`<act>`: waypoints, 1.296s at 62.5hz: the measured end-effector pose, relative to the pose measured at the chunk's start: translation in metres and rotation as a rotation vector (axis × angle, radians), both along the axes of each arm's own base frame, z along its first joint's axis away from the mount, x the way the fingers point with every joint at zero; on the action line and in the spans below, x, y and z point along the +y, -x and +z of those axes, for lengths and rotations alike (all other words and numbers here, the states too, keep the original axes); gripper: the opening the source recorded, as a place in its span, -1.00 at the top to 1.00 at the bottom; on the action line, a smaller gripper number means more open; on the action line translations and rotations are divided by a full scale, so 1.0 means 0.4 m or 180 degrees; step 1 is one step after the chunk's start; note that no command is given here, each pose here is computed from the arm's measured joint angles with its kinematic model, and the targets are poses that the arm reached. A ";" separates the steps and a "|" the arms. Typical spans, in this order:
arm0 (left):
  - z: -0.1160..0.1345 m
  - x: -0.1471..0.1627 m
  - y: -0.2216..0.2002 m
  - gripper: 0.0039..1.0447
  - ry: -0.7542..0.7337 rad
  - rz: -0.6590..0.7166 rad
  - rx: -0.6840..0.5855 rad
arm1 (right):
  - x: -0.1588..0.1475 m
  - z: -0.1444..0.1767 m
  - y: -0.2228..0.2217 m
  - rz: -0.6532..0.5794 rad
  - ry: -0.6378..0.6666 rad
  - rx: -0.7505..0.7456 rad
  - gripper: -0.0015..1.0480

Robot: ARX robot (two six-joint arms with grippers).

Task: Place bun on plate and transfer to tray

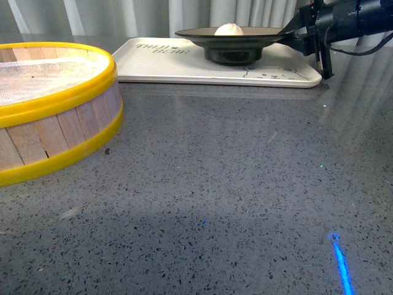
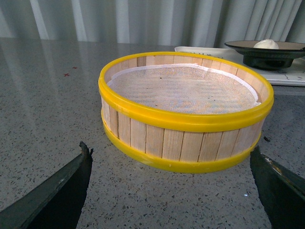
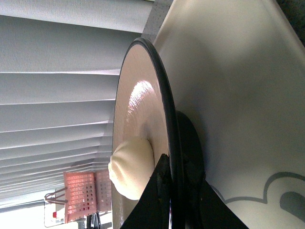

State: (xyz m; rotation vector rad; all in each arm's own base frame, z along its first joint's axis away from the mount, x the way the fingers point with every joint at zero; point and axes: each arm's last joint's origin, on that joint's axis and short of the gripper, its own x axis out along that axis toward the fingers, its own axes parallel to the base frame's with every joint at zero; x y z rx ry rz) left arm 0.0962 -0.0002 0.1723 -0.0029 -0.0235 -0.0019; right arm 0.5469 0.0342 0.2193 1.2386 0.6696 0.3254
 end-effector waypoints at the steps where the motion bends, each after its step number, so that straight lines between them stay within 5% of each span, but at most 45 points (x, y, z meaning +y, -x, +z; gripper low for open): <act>1: 0.000 0.000 0.000 -0.88 0.0000 0.0000 0.0000 | 0.000 0.000 0.000 0.0000 0.0000 0.0000 0.95; 43: 0.000 0.000 0.000 -0.88 0.0000 0.0000 0.0000 | -0.012 -0.007 0.002 -0.0020 0.0046 0.0092 0.93; 81: 0.000 0.000 0.000 -0.88 0.0000 0.0000 0.0000 | -0.042 0.050 -0.013 -0.0077 0.0061 -0.0029 -0.86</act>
